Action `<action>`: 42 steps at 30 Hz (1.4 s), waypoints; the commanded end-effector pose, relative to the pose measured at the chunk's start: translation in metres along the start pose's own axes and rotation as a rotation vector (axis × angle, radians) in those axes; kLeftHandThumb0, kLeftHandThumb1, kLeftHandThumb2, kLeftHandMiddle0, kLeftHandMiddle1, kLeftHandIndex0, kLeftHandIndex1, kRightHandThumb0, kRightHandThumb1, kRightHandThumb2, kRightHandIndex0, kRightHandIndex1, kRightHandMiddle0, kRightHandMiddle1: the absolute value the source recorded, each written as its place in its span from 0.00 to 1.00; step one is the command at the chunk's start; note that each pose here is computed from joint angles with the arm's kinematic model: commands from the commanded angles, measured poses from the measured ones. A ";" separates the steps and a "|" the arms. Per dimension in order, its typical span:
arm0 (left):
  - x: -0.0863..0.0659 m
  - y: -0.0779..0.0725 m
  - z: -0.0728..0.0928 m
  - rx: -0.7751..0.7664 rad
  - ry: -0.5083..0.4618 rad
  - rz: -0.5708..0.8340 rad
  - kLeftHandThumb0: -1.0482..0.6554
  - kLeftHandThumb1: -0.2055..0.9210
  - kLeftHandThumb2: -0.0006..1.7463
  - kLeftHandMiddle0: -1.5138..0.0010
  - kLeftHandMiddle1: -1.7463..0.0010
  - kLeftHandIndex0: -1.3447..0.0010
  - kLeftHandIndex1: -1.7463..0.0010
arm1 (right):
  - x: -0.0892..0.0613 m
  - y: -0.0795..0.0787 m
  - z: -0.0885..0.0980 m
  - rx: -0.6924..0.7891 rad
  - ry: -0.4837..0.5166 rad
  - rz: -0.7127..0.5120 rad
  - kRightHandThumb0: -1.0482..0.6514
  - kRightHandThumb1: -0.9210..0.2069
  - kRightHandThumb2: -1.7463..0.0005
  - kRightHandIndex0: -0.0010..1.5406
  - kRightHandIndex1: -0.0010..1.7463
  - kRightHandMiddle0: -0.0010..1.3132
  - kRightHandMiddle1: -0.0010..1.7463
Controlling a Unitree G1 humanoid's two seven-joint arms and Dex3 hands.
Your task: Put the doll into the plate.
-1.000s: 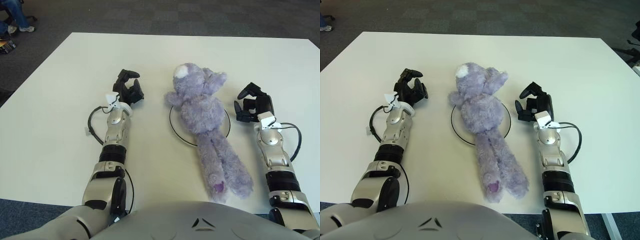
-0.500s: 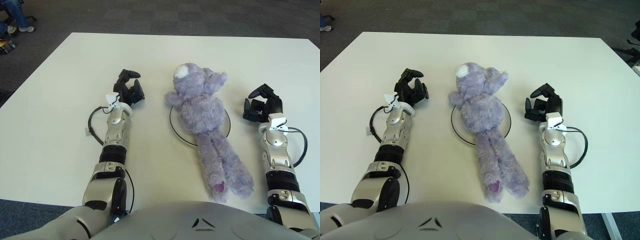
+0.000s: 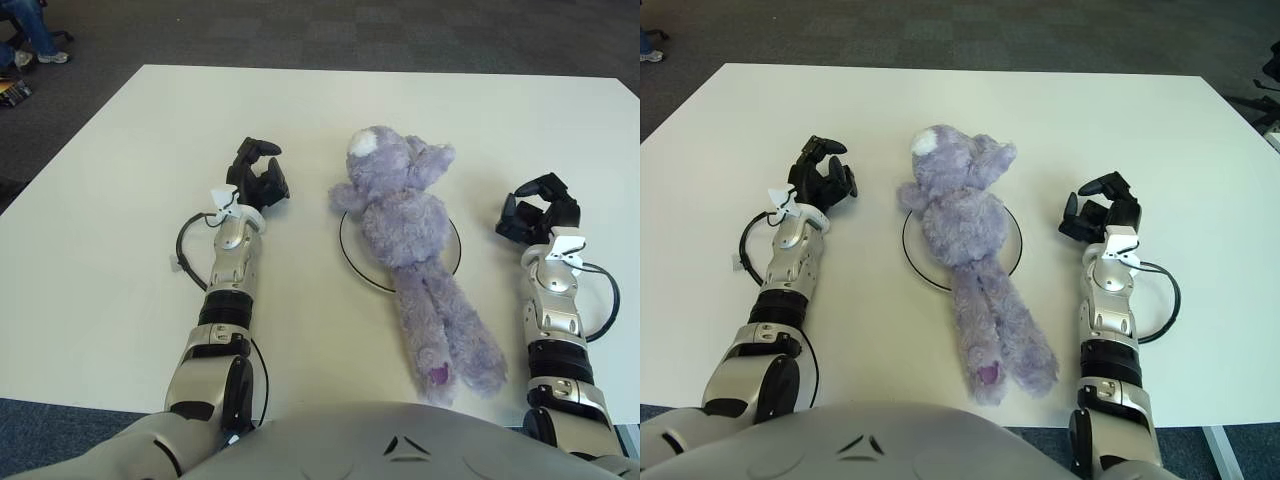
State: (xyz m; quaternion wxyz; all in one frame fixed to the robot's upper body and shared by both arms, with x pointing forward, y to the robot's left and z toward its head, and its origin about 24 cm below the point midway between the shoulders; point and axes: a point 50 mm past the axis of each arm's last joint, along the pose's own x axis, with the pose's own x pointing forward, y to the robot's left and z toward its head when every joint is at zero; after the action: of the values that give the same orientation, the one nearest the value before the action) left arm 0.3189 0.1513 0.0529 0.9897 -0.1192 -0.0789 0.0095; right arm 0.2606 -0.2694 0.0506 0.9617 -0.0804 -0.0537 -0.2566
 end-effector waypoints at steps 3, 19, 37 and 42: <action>-0.011 0.003 -0.011 0.005 0.029 0.003 0.38 0.67 0.59 0.19 0.00 0.68 0.00 | -0.013 -0.001 -0.014 0.004 0.076 -0.026 0.31 0.62 0.18 0.80 1.00 0.52 1.00; -0.015 0.001 -0.007 0.039 -0.007 -0.028 0.36 0.58 0.66 0.18 0.00 0.62 0.00 | -0.015 0.001 -0.009 0.021 0.080 0.012 0.31 0.62 0.19 0.80 1.00 0.52 1.00; -0.018 0.001 -0.007 0.055 -0.025 -0.047 0.35 0.55 0.69 0.17 0.00 0.60 0.00 | -0.018 -0.001 -0.004 0.014 0.099 0.023 0.32 0.60 0.20 0.79 1.00 0.51 1.00; -0.019 0.001 -0.006 0.050 -0.028 -0.049 0.36 0.56 0.68 0.18 0.00 0.61 0.00 | -0.018 -0.001 -0.002 0.013 0.098 0.022 0.32 0.60 0.20 0.79 1.00 0.51 1.00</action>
State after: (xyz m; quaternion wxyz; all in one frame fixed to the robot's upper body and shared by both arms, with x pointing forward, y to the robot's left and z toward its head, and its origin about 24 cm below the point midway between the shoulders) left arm 0.3112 0.1492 0.0609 0.9887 -0.0883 -0.1208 -0.0130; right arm 0.2492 -0.2632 0.0548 0.9659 -0.0676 -0.0328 -0.2478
